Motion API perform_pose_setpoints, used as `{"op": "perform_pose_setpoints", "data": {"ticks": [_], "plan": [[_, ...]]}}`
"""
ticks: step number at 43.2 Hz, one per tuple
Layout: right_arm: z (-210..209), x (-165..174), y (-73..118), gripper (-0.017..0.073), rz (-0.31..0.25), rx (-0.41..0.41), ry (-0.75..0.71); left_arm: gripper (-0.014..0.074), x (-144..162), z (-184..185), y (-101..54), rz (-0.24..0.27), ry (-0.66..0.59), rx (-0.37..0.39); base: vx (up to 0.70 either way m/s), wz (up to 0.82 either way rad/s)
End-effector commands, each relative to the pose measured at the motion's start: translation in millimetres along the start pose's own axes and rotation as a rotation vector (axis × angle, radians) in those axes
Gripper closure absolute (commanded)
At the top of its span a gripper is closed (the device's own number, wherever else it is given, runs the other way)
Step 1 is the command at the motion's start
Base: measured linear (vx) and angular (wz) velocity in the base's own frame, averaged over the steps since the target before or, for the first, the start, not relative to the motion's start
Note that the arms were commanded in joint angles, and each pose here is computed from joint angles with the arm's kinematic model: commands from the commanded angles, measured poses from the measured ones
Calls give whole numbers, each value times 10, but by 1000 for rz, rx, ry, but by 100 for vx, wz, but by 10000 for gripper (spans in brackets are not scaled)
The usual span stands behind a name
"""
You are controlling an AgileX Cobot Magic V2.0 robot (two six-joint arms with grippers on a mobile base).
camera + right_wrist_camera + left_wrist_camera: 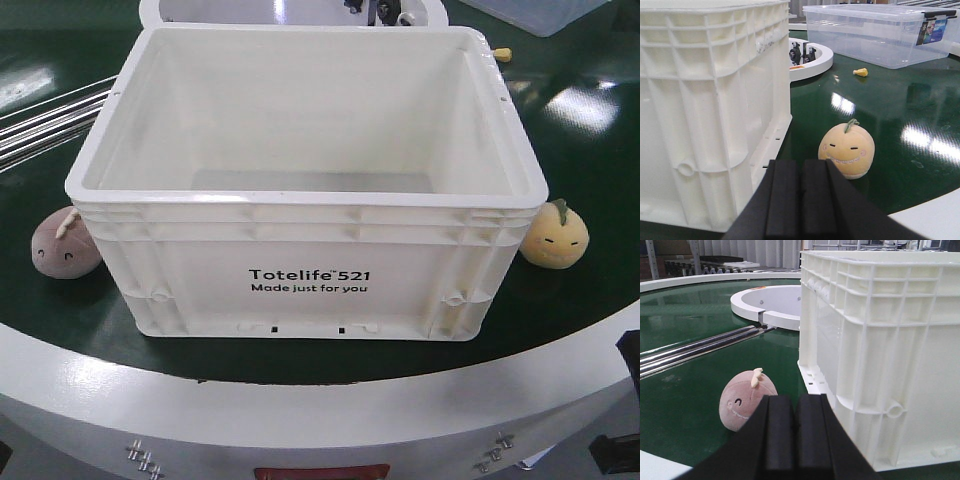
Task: Place moving items into box and shelve
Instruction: 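Move both grippers down beside the tote toward the two plush toys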
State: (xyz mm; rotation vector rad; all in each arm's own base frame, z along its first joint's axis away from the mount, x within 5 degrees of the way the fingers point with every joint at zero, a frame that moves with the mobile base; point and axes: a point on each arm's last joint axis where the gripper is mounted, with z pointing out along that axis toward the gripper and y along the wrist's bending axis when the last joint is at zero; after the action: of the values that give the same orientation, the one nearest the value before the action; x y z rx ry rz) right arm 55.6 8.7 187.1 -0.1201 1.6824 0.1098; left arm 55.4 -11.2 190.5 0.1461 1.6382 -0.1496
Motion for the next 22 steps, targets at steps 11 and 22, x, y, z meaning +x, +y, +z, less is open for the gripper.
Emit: {"op": "perform_pose_setpoints", "data": {"ticks": [11,22], "plan": [[-7,-68,-11,567,-6,14,-87,601,-60,-8,8,-10,-92,-7,0,0],[-7,-68,-11,567,-6,14,-87,601,-64,-9,9,-10,-96,-8,0,0]]}}
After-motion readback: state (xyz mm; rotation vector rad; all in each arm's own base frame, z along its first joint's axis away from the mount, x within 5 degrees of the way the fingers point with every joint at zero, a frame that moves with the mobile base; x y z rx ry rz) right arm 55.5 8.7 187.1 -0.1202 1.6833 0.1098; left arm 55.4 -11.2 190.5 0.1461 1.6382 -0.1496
